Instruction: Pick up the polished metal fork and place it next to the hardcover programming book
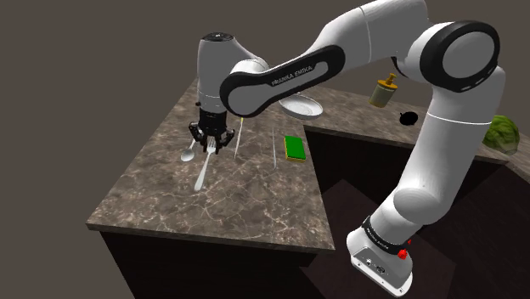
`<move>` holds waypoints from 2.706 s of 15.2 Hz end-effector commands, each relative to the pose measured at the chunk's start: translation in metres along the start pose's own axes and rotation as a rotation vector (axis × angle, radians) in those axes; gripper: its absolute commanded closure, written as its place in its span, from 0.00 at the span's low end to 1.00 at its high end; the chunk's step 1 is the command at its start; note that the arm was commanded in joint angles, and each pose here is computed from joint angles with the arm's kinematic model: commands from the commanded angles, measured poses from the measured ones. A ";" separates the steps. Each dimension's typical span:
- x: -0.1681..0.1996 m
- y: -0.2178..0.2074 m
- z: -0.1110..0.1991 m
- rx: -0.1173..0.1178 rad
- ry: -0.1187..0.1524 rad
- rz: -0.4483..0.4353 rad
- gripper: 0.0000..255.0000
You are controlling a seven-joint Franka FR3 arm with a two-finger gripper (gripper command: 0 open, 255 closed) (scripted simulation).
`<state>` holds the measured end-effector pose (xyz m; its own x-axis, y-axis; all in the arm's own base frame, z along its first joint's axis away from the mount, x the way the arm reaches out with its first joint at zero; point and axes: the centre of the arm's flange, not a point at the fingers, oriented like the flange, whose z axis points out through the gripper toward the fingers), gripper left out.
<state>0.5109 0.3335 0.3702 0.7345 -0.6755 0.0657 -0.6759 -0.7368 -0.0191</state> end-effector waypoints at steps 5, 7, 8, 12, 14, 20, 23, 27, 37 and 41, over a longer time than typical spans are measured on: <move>0.002 -0.001 -0.031 0.000 0.000 0.000 1.00; 0.003 -0.002 -0.042 0.000 0.000 0.000 1.00; 0.003 -0.002 -0.047 0.000 0.000 0.000 1.00; 0.040 0.012 -0.049 0.000 0.000 0.000 1.00; 0.065 0.021 -0.048 0.000 0.000 0.000 1.00; 0.139 0.049 -0.044 0.000 0.000 0.000 1.00; 0.176 0.063 -0.042 0.000 0.000 0.000 1.00; 0.225 0.082 -0.039 0.000 0.000 0.000 1.00; 0.349 0.128 -0.032 0.000 0.000 0.000 1.00; 0.398 0.147 -0.029 0.000 0.000 0.000 1.00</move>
<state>0.6981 -0.0307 0.4240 0.7338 -0.6763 0.0652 -0.6766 -0.7361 -0.0193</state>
